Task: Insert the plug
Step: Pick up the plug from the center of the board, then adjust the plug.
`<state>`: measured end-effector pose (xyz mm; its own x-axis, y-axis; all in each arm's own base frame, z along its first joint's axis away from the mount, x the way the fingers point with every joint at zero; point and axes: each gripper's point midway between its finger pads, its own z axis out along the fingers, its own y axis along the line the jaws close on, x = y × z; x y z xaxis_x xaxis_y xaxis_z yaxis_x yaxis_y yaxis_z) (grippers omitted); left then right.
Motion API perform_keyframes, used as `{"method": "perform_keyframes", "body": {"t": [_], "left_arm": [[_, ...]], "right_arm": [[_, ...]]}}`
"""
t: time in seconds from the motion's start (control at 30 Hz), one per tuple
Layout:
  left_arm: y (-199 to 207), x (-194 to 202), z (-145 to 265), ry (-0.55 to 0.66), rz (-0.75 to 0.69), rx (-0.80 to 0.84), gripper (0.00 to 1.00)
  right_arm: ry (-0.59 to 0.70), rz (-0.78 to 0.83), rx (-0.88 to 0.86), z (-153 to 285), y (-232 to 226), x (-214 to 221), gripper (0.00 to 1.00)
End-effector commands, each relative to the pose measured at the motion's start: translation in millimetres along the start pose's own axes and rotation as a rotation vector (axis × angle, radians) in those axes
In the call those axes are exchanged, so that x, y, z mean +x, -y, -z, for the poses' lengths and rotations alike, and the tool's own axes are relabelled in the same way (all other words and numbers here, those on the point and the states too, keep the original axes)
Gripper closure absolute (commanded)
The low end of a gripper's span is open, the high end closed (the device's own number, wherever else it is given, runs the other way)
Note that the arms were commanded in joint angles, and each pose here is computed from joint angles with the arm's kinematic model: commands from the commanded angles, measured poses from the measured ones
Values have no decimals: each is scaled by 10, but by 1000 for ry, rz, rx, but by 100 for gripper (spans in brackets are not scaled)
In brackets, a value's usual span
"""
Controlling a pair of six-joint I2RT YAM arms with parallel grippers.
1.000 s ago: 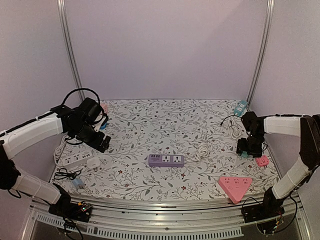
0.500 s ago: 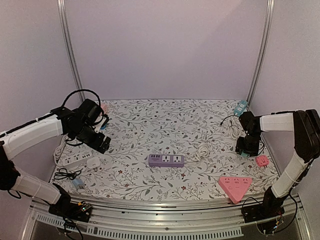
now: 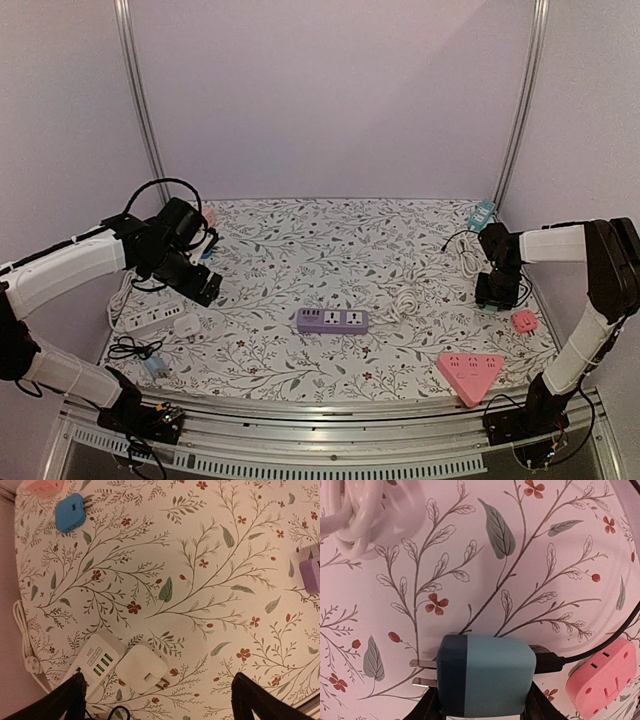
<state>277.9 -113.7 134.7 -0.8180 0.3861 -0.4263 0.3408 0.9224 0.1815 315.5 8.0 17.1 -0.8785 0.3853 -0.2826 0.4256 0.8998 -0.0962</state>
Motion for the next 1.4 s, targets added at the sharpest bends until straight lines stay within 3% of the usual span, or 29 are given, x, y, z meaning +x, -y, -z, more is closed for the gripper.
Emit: {"method": "perform_keyframes", "body": {"t": [0.0, 0.17, 0.33, 0.53, 0.73, 0.93, 1.2, 1.37], "left_arm": [[6, -2, -5, 11, 0, 12, 1], [58, -107, 62, 43, 5, 51, 1], [241, -511, 343, 167, 13, 170, 2], [903, -1232, 990, 404, -143, 387, 4], [1845, -1685, 1614, 523, -330, 618, 4], [2399, -1888, 2125, 611, -342, 857, 1], [2701, -1799, 1929, 506, -249, 984, 1], [2745, -1726, 1854, 505, -239, 985, 9]], "right_arm": [[19, 30, -3, 6, 23, -18, 78], [109, 96, -108, 300, -105, -161, 92], [418, 250, -234, 1156, -341, -404, 98], [868, 385, -609, 2601, -786, -296, 100], [1072, 725, -801, 3480, -1419, 285, 100], [1219, 1068, -777, 3841, -1984, 832, 100], [1273, 1230, -711, 3898, -2408, 1159, 100], [1259, 1224, -732, 3906, -2484, 1191, 100]]}}
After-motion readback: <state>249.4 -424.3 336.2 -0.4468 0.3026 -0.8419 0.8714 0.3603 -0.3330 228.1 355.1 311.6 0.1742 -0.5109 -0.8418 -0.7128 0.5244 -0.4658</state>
